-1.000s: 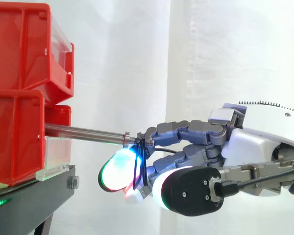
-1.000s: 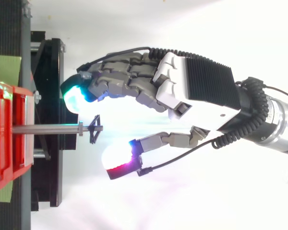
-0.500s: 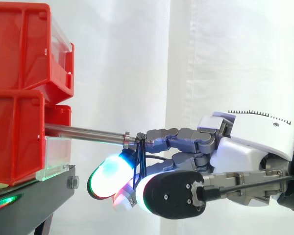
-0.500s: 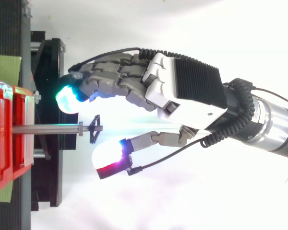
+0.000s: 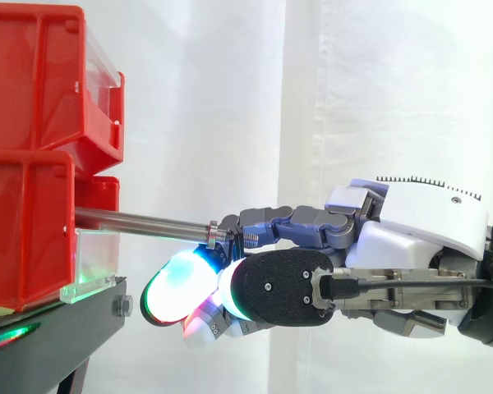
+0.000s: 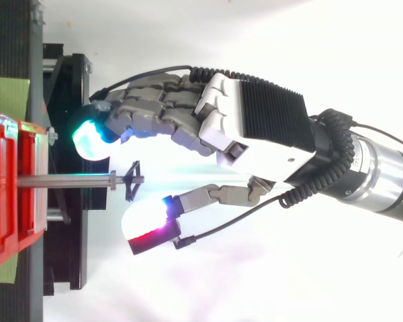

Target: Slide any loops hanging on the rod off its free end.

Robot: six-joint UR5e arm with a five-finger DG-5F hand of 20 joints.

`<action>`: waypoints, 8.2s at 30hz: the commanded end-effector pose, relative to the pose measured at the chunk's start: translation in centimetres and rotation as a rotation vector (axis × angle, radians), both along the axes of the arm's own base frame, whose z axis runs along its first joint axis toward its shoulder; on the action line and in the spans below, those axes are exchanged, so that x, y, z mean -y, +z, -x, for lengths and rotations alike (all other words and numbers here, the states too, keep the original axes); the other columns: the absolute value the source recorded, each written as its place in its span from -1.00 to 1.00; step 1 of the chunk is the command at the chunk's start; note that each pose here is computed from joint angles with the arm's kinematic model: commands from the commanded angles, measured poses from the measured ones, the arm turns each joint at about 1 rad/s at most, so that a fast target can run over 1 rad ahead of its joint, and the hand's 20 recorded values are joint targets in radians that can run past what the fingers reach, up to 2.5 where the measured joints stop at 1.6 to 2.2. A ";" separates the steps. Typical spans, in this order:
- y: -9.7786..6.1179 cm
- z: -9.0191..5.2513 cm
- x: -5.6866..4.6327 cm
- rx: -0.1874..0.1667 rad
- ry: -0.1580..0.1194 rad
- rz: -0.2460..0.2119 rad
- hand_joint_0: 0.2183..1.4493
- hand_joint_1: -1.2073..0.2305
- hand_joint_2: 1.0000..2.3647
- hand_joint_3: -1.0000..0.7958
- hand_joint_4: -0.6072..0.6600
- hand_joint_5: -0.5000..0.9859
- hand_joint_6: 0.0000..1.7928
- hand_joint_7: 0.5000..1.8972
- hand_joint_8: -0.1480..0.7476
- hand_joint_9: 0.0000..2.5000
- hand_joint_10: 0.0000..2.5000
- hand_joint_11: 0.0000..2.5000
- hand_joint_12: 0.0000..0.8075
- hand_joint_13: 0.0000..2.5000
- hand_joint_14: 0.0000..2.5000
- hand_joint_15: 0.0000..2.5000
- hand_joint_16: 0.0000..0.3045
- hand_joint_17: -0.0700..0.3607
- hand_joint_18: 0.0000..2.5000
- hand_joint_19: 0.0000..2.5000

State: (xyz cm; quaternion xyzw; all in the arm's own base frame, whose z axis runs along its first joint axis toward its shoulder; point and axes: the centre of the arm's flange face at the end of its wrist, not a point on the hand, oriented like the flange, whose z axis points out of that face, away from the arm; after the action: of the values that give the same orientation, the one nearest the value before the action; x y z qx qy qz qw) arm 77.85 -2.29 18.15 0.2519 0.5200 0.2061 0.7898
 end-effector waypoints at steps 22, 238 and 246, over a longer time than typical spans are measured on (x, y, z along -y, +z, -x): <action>1.0 1.9 1.1 -0.201 0.026 0.053 -0.49 -0.18 -1.00 -0.44 0.38 -0.50 -0.44 -0.13 -0.06 -0.52 -0.99 -0.62 -0.13 -0.56 -0.99 -0.77 -0.68 -0.17 -0.60 -0.77; 15.6 8.3 5.3 -0.584 0.022 -0.279 -0.43 -0.04 -0.98 -0.17 0.11 -0.51 0.03 -0.40 -0.03 -0.35 -0.98 -0.45 -0.12 -0.44 -0.99 -0.63 -0.69 -0.18 -0.53 -0.66; 15.5 8.7 5.4 -0.602 0.019 -0.307 -0.42 -0.13 -0.98 -0.23 0.17 -0.53 0.03 -0.47 -0.03 -0.35 -0.98 -0.44 -0.12 -0.44 -0.99 -0.64 -0.69 -0.17 -0.53 -0.67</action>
State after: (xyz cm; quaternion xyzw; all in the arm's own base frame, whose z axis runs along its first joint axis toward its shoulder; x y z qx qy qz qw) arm 69.29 -7.63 33.70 0.4088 0.6949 0.2048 0.5551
